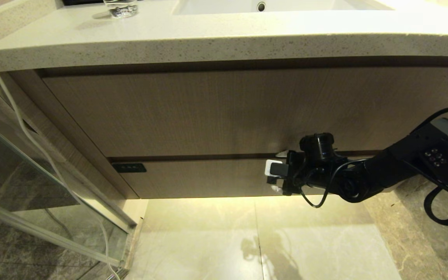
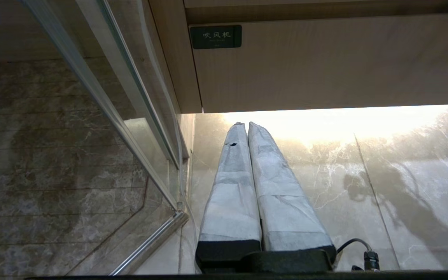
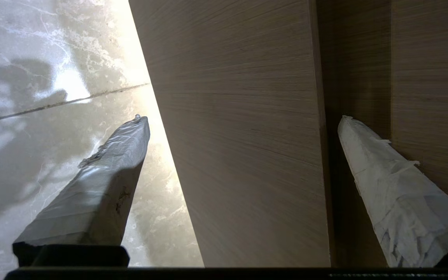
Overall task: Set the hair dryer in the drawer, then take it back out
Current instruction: Pull open the drawer
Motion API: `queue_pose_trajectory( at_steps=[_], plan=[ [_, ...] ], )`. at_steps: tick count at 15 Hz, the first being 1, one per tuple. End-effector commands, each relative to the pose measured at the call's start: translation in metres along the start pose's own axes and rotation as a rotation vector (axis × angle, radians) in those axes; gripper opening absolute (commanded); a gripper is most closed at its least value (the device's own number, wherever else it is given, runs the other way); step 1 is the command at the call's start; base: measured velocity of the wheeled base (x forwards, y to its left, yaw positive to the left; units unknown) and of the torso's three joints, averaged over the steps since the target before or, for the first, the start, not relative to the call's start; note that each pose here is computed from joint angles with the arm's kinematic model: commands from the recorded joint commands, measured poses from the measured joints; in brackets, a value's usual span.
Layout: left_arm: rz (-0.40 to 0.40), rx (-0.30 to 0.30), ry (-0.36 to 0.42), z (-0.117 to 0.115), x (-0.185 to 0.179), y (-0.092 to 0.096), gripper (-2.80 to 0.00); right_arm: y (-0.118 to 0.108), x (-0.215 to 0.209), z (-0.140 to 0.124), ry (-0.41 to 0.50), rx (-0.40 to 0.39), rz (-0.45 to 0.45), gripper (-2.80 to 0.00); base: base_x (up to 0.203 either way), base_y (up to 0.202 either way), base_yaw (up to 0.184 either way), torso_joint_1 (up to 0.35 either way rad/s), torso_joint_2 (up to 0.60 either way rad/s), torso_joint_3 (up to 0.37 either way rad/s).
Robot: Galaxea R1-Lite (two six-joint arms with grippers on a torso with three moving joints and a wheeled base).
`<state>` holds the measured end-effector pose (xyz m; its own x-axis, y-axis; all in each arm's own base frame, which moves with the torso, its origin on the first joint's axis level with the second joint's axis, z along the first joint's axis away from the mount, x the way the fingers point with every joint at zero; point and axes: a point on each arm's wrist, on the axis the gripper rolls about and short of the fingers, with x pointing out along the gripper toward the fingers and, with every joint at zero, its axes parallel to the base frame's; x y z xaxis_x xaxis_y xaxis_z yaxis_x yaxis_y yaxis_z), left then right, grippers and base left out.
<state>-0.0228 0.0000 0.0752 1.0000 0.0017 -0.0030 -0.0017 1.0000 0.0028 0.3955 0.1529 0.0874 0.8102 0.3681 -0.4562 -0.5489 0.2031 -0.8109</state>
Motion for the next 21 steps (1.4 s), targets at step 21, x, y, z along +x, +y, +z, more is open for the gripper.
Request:
queue_pose_trajectory(
  at_steps=[21],
  plan=[
    [0.000,0.000,0.000,0.000,0.000,0.000,-2.80,0.021,-0.005,-0.013,0.077,0.029,0.198,0.00,0.000,0.000,0.000,0.000,0.00,0.000]
  ],
)
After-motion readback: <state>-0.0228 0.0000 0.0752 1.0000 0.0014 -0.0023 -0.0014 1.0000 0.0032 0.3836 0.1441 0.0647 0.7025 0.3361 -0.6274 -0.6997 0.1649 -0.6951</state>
